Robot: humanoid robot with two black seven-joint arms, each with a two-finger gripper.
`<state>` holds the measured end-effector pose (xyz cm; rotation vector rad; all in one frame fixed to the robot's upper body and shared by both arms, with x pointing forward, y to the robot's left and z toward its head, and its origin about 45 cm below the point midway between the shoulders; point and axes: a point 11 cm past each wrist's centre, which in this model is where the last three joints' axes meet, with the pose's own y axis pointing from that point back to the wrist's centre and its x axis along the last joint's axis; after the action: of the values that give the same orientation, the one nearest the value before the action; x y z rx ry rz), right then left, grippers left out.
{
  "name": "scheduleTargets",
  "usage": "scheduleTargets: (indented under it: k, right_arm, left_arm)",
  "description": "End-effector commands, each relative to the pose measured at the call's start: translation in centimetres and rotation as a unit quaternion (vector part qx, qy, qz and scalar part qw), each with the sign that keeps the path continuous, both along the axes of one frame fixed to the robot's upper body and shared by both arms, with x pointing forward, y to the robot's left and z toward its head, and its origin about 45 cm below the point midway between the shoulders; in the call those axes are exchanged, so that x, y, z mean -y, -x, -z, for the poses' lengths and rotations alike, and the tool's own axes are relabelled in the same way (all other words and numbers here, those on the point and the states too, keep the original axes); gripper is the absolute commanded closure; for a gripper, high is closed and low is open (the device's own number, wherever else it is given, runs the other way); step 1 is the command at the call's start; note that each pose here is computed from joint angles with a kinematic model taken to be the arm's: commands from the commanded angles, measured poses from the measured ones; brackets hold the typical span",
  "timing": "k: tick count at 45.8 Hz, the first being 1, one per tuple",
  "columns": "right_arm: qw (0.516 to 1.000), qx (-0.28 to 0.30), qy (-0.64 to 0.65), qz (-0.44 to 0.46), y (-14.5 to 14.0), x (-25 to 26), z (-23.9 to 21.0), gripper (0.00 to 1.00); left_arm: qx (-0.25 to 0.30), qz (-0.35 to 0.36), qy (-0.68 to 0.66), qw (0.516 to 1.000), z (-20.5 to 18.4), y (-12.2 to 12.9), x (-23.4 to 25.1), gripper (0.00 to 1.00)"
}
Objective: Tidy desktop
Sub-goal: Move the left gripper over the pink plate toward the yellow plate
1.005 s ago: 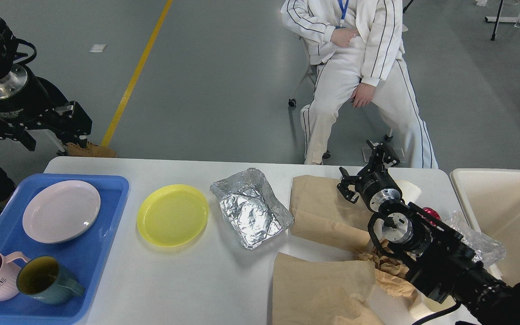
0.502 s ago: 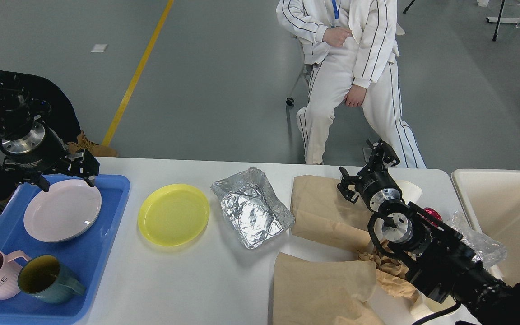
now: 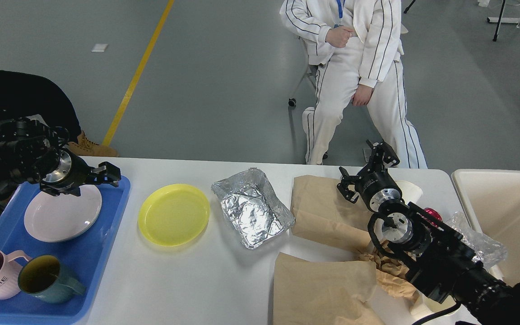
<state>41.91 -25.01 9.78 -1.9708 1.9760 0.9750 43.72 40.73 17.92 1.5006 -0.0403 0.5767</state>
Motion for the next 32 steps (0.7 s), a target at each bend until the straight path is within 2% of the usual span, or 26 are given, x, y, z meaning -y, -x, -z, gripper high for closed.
scheduleTargets:
  k: [1,16,32]
  right_arm:
    - [1.0,0.0,0.0,0.0,0.0,0.0,0.0,0.0]
    - [1.0,0.0,0.0,0.0,0.0,0.0,0.0,0.0]
    - [1.0,0.0,0.0,0.0,0.0,0.0,0.0,0.0]
  left_arm:
    - [0.017,-0.008,0.0,1.0,1.1,0.0,0.4,0.05]
    - [-0.027,0.01,0.003,1.0,2.4,1.0,1.7,0.04]
    - [-0.171,0.008,-0.06,0.983,3.0,3.7,1.5,0.04]
